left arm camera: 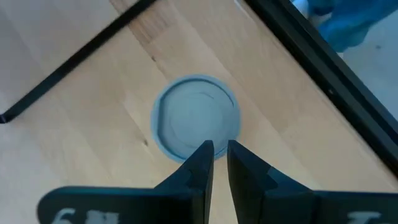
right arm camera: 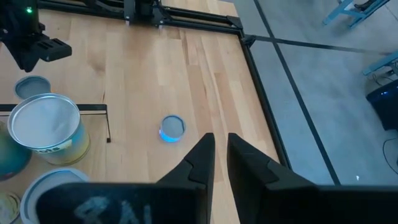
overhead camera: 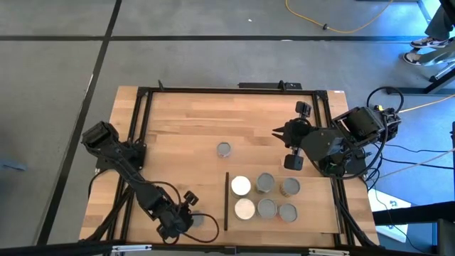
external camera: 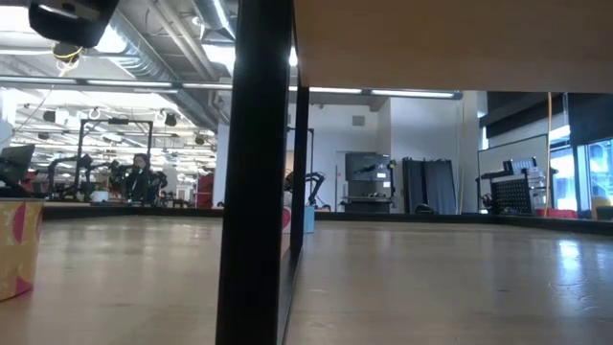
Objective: Pick and place cans onto a shelf
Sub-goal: Put the canned pineapple rings on the shelf
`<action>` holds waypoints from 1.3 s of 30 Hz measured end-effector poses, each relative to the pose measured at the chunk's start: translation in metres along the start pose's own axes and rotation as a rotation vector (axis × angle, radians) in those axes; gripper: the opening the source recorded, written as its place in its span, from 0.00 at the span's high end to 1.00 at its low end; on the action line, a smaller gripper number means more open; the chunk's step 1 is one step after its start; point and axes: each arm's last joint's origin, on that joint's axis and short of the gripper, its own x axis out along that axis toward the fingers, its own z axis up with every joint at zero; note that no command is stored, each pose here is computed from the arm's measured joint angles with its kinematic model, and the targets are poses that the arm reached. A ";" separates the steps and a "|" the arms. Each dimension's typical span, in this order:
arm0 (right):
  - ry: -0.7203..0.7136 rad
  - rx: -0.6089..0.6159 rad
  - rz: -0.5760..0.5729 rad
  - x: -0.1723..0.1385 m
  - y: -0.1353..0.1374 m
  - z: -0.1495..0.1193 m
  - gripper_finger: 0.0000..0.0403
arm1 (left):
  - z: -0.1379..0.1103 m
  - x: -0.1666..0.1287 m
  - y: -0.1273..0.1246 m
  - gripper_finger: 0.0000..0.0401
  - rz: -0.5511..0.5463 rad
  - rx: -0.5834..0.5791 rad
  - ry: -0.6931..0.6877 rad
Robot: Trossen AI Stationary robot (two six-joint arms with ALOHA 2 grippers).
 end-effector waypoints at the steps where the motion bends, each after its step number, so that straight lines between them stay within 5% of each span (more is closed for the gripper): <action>1: 0.000 0.000 0.000 0.000 0.000 0.000 0.89 | 0.000 0.000 0.000 0.90 -0.011 0.000 -0.005; 10: 0.001 -0.003 0.000 0.000 0.000 0.000 0.89 | 0.005 0.000 -0.001 0.90 -0.031 0.059 -0.054; 39: 0.008 -0.008 0.007 0.000 0.000 -0.001 0.89 | 0.004 0.038 -0.004 0.90 -0.143 -0.028 -0.014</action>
